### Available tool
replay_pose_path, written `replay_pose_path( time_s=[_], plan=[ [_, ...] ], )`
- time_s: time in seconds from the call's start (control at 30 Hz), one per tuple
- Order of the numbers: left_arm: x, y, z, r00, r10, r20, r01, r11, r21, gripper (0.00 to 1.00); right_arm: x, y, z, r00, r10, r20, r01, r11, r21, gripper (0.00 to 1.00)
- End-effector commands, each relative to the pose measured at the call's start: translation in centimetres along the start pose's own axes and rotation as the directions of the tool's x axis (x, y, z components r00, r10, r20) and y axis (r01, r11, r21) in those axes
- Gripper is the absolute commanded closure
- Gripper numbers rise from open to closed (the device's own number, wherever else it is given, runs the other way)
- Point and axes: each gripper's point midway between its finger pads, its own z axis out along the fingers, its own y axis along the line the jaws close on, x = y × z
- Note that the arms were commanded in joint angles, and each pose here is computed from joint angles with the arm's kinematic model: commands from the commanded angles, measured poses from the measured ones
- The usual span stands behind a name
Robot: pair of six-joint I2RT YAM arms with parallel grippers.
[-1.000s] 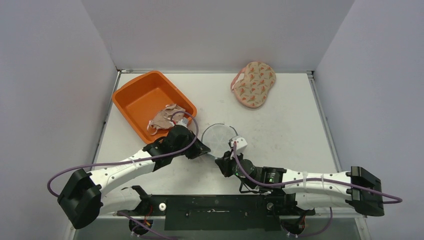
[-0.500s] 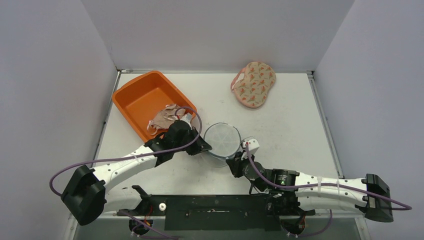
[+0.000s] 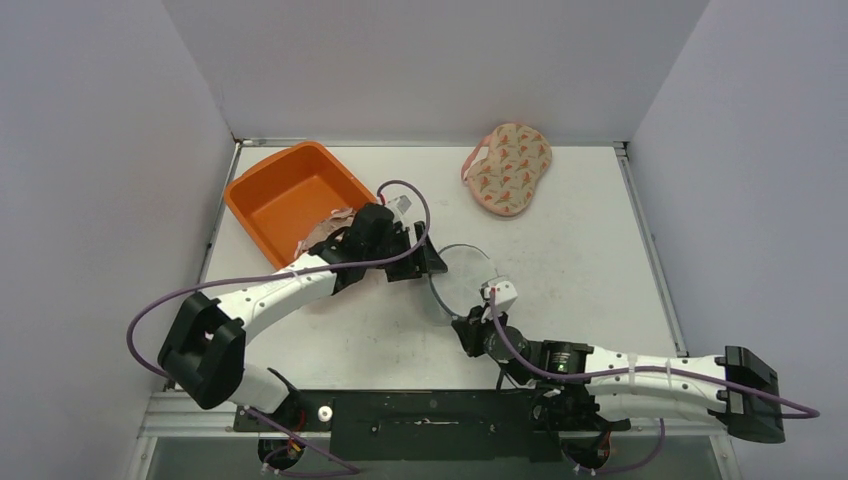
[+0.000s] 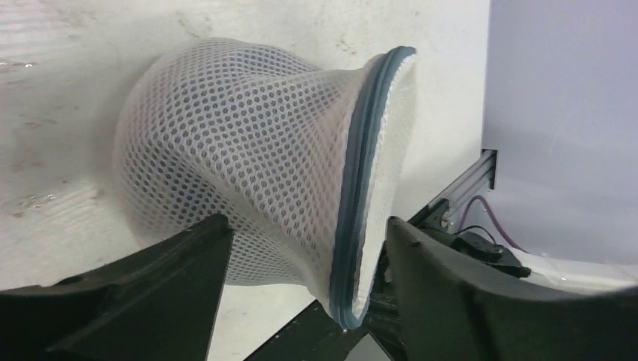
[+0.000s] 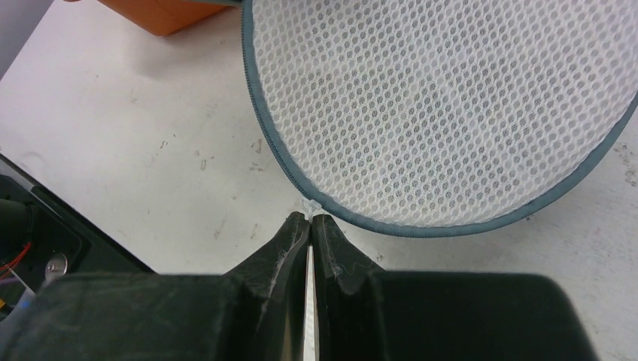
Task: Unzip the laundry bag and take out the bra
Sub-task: Unzip the laundry bag at the center of the board.
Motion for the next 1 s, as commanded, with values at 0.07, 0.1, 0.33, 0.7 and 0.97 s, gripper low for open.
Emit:
replay_pose_path(
  time_s=[0.07,0.1,0.33,0.7,0.97],
  plan=[
    [-1.3,2.0,-2.4,0.996,0.011,0.084,-0.001,0.993,-0.117,0.09,-1.4,2.9,1.5,0.998,0.025,0.053,-0.021,0.997,-0.069,0.95],
    [-1.3,2.4,-3.3,0.995,0.007,0.102,0.007,0.99,-0.14,0.06,-1.5,3.3,1.7,0.998,0.022,0.053,-0.018,0.997,-0.077,0.95],
    [1.1,3.9,-7.8,0.976,-0.112,0.187,0.141,0.978,-0.151,0.03,-2.3,4.9,3.3,0.999,0.018,0.051,-0.012,0.993,-0.114,0.95],
    [3.4,2.2,-7.1,0.938,-0.268,0.22,0.278,0.961,-0.015,0.03,-1.9,7.6,5.0,1.0,-0.022,0.01,0.024,0.981,-0.192,0.95],
    [2.2,1.3,-4.9,0.946,-0.246,0.212,0.256,0.967,-0.018,0.19,-1.9,7.5,4.7,1.0,-0.03,0.002,0.03,0.981,-0.19,0.95]
  ],
)
